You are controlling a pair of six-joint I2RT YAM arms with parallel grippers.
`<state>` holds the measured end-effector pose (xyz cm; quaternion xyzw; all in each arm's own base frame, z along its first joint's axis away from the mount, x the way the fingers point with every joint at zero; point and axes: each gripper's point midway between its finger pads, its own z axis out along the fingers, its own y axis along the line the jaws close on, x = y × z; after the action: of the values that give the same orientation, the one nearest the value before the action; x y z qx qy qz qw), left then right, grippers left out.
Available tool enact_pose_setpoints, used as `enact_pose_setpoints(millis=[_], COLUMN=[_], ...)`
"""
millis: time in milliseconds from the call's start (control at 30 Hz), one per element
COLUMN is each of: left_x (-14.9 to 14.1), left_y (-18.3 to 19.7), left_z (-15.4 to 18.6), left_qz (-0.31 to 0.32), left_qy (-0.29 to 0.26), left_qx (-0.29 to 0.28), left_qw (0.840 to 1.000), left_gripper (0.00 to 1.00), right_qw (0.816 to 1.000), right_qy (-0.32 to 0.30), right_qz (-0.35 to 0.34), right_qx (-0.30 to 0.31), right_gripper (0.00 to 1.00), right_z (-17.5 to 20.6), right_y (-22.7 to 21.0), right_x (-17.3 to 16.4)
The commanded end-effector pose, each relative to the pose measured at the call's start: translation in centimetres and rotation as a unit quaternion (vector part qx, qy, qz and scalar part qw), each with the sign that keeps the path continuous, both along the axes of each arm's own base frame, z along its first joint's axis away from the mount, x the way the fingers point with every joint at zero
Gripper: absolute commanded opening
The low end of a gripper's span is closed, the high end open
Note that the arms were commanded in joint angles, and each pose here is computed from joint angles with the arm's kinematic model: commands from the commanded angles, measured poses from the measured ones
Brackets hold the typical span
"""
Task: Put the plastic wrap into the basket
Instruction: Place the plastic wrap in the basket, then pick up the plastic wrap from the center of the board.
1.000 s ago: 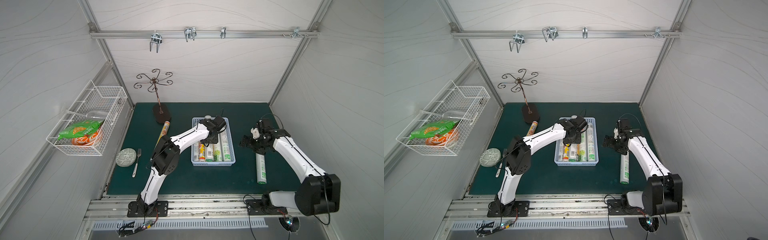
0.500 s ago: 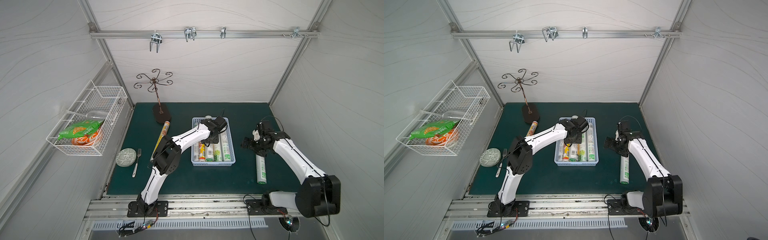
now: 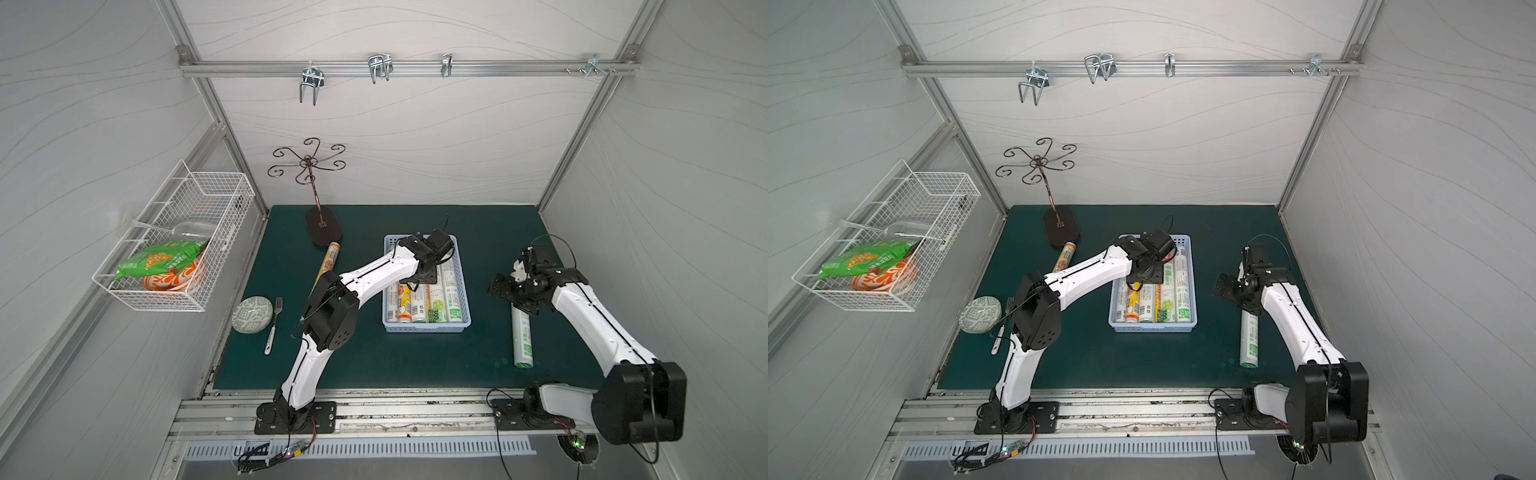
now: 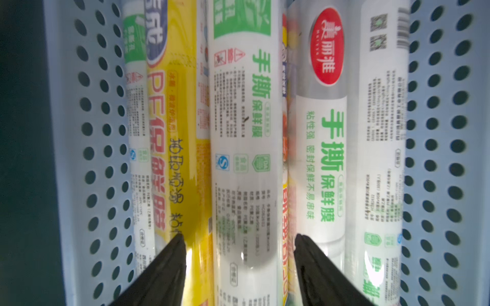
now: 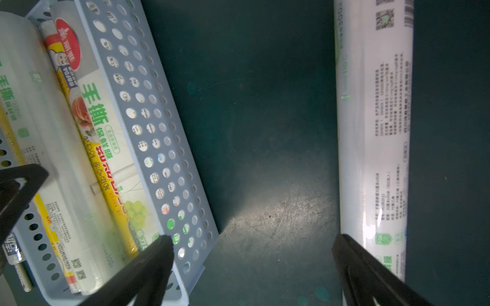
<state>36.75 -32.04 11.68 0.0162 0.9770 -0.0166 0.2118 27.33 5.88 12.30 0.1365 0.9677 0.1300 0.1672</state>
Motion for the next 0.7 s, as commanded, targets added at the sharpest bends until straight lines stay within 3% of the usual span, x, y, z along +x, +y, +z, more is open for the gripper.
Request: enact_pose_setpoints(millis=[0, 367, 533, 667], left_x=[0.4, -0.5, -1.0, -1.3], left_y=[-0.1, 3.7, 6.2, 7.9], left_z=[5.1, 10.6, 11.3, 11.2], left_qz=[-0.024, -0.046, -0.037, -0.027], left_qy=[-0.06, -0.145, -0.157, -0.158], left_qx=[-0.028, -0.019, -0.016, -0.032], left_qw=[0.997, 0.988, 0.987, 0.987], left_gripper=[0.72, 0.92, 0.99, 0.99], right_qw=[1.0, 0.996, 0.99, 0.988], right_qy=[-0.016, -0.014, -0.003, 0.008], right_qz=[-0.023, -0.083, -0.127, -0.141], right_qx=[-0.013, -0.025, -0.055, -0.065], right_gripper=[0.99, 0.99, 0.99, 0.99], right_z=[0.2, -1.6, -2.5, -3.5], right_y=[-1.1, -3.6, -5.9, -6.9], right_x=[0.2, 0.3, -0.2, -0.5])
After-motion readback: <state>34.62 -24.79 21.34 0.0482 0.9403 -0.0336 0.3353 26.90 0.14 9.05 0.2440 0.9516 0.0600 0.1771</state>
